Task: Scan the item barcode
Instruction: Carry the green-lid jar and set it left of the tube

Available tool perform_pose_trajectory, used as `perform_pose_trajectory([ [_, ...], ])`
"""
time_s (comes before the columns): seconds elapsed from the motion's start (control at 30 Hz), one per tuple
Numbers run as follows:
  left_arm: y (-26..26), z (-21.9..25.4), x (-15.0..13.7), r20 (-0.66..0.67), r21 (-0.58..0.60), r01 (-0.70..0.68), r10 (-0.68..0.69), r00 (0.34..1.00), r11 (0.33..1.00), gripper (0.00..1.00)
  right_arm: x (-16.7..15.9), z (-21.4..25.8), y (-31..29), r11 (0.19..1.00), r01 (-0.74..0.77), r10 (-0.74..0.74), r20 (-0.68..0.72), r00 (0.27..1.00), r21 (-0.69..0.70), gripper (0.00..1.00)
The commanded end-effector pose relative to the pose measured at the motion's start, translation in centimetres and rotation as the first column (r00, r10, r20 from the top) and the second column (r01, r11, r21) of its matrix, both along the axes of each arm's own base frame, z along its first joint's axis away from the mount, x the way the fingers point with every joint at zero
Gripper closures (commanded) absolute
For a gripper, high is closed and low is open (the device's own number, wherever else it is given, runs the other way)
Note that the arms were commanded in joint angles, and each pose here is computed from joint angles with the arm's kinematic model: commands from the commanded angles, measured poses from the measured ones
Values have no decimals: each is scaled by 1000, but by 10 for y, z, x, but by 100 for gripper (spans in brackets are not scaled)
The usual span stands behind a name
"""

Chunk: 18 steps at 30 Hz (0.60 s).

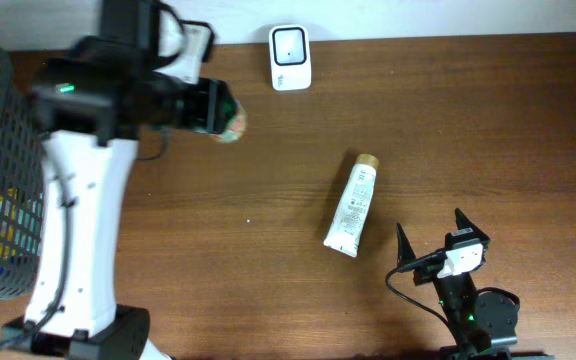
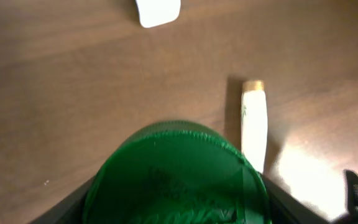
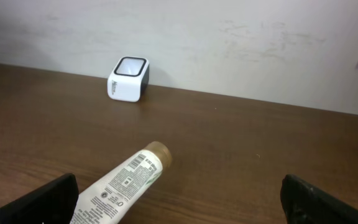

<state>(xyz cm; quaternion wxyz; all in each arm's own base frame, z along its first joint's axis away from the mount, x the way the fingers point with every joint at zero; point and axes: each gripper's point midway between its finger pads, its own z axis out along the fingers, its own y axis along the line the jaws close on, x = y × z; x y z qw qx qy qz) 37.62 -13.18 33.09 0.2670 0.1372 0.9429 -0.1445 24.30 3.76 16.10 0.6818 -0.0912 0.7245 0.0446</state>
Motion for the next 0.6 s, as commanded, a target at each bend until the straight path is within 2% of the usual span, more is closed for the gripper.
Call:
perform_pose_trajectory([
  [0.0,-21,-50,4,-71,35,35,-32,997,999,45,0,-2,0,1000,-1,1,2,1000,-3,2],
  [0.17,-46,-124,5,-156,26,29,-25,987,999,46,0,-2,0,1000,-1,1,2,1000,-3,2],
  [0.3,-62,-176,4,-174,6,2,-1,985,1000,47,0,-2,0,1000,-1,1,2,1000,-3,2],
  [0.4,-66,-202,7,-156,7,-43,44,987,999,47,0,-2,0,1000,-1,1,2,1000,-3,2],
  [0.57,-73,-222,6,-119,27,-33,36,992,999,45,0,-2,0,1000,-1,1,2,1000,-3,2],
])
